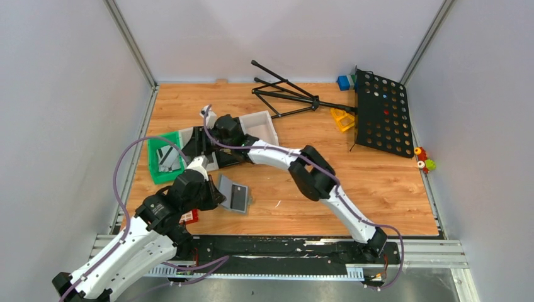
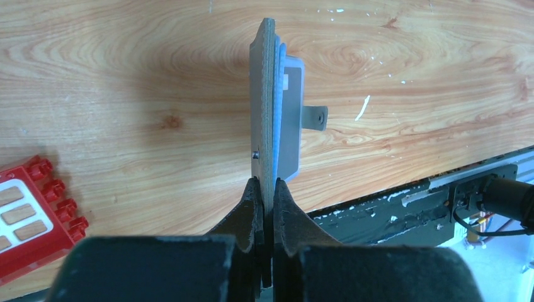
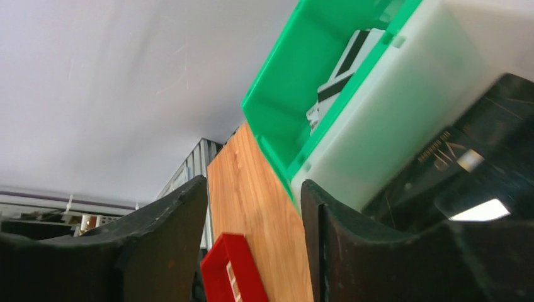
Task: Take the credit cards out of the card holder
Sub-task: Place the credit card in the storage box, then move the storage box to the center of the board.
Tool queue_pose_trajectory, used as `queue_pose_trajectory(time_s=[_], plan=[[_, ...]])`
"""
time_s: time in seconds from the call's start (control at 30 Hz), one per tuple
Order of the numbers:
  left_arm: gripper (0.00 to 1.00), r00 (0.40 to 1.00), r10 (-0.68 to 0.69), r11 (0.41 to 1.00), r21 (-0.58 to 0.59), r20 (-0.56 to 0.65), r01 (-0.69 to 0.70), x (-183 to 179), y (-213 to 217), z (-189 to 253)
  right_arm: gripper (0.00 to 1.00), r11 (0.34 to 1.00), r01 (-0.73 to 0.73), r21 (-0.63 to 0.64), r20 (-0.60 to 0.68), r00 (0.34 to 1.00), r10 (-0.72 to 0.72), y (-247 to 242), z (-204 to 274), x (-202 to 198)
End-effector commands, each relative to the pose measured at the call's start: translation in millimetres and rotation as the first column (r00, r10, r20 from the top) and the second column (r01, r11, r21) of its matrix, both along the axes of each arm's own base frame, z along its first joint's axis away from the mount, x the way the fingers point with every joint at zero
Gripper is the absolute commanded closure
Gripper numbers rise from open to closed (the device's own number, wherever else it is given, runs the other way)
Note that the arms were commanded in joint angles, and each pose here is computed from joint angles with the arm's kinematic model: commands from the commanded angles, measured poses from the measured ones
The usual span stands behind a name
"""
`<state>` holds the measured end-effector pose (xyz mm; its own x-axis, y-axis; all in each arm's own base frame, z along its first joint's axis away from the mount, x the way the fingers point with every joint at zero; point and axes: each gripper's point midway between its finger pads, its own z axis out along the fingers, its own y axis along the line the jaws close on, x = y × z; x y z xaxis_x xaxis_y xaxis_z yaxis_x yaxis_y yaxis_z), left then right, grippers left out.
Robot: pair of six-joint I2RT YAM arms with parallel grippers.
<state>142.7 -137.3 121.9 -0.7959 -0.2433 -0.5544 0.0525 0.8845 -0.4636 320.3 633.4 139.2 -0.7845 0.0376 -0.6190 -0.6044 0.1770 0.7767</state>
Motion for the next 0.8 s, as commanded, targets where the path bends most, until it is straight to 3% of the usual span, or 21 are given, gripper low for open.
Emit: queue_pose_trajectory(time_s=[0.0, 0.13, 0.23, 0.37, 0.63, 0.77], plan=[[1.0, 0.997, -0.041, 0.998, -0.049, 0.07, 0.045, 11.2, -15.1, 13.0, 0.41, 0.999, -0.001, 0.045, 0.17, 0.985, -0.007, -47.3, 95.4, 6.6], [1.0, 0.994, -0.069, 0.996, -0.048, 0.08, 0.073, 14.1, -20.4, 14.8, 0.35, 0.981, 0.118, -0.153, 0.188, 0.978, -0.088, -99.0, 78.5, 22.2], [1.0, 0.994, -0.074, 0.996, -0.043, 0.083, 0.078, 16.3, -22.0, 14.2, 0.3, 0.933, 0.222, -0.284, 0.217, 0.962, -0.163, -148.5, 61.8, 36.6], [1.0, 0.992, -0.085, 0.995, -0.045, 0.088, 0.09, 17.6, -24.5, 13.0, 0.19, 0.816, 0.391, -0.425, 0.291, 0.913, -0.285, -218.9, 42.2, 53.0], [1.0, 0.993, -0.073, 0.997, -0.033, 0.098, 0.076, 21.3, -22.9, 11.5, 0.15, 0.542, 0.588, -0.601, 0.419, 0.809, -0.413, -311.0, 11.1, 85.2], [1.0, 0.993, -0.073, 0.997, -0.028, 0.097, 0.076, 21.6, -22.5, 11.1, 0.15, 0.486, 0.602, -0.634, 0.418, 0.795, -0.439, -326.4, -8.0, 99.2]])
